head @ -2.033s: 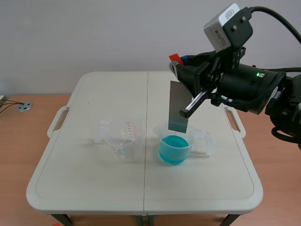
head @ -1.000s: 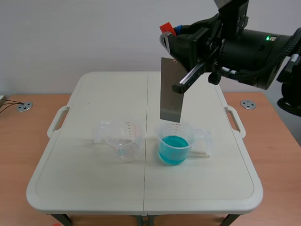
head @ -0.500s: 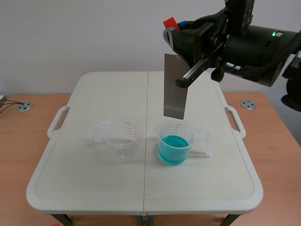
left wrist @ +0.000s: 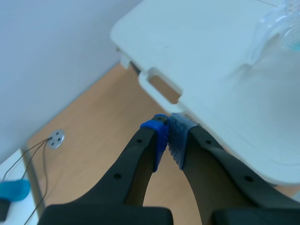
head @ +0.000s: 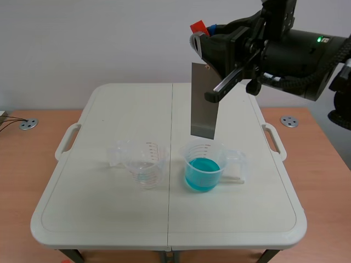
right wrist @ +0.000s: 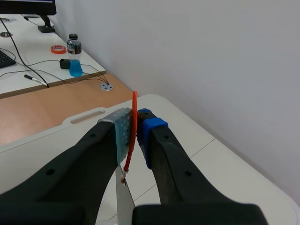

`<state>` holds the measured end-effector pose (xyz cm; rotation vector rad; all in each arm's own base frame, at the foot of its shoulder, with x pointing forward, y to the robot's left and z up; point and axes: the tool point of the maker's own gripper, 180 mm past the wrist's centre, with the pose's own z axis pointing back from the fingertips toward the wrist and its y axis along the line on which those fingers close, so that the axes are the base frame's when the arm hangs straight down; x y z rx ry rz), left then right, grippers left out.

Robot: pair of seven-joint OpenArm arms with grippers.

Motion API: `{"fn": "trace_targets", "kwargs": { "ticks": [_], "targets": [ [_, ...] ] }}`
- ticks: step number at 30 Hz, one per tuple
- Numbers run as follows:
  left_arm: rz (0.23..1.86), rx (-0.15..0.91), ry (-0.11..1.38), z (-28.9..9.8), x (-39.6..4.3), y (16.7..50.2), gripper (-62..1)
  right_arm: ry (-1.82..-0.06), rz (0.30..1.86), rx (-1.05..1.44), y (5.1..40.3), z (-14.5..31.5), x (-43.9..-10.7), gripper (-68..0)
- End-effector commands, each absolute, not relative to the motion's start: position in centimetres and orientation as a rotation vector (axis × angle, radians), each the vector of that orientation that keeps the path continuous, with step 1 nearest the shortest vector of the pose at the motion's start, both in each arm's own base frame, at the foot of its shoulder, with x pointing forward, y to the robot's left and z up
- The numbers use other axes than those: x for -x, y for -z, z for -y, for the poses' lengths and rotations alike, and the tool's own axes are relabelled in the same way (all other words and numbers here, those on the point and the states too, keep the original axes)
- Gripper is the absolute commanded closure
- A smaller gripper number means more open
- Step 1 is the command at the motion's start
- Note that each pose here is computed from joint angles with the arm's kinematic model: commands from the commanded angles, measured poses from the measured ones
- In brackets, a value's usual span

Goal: Hold the metal plate by the orange handle, dip it into the blue solution, take it out and point at it, then put the plate back in the beaker on the left.
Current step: 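Raise the plate and point at it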

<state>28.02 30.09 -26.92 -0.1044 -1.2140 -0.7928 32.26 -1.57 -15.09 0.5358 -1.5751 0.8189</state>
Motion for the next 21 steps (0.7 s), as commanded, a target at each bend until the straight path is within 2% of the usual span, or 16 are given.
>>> {"fn": "trace_targets", "kwargs": {
  "ticks": [1,9,21],
  "targets": [
    [1.247,0.118,0.783,-28.9,-29.0,27.0,-1.8,-0.822,1.632,-0.534,13.3,1.7,-32.3,-1.1],
    [1.213,0.199,0.860,-21.3,-31.7,30.8,-1.8,-0.822,1.631,-0.534,13.3,1.7,-32.3,-1.1],
    [1.245,0.337,1.062,-9.7,-33.7,31.8,-1.8,-0.822,1.631,-0.534,13.3,1.7,-32.3,-1.1]
  ]
}}
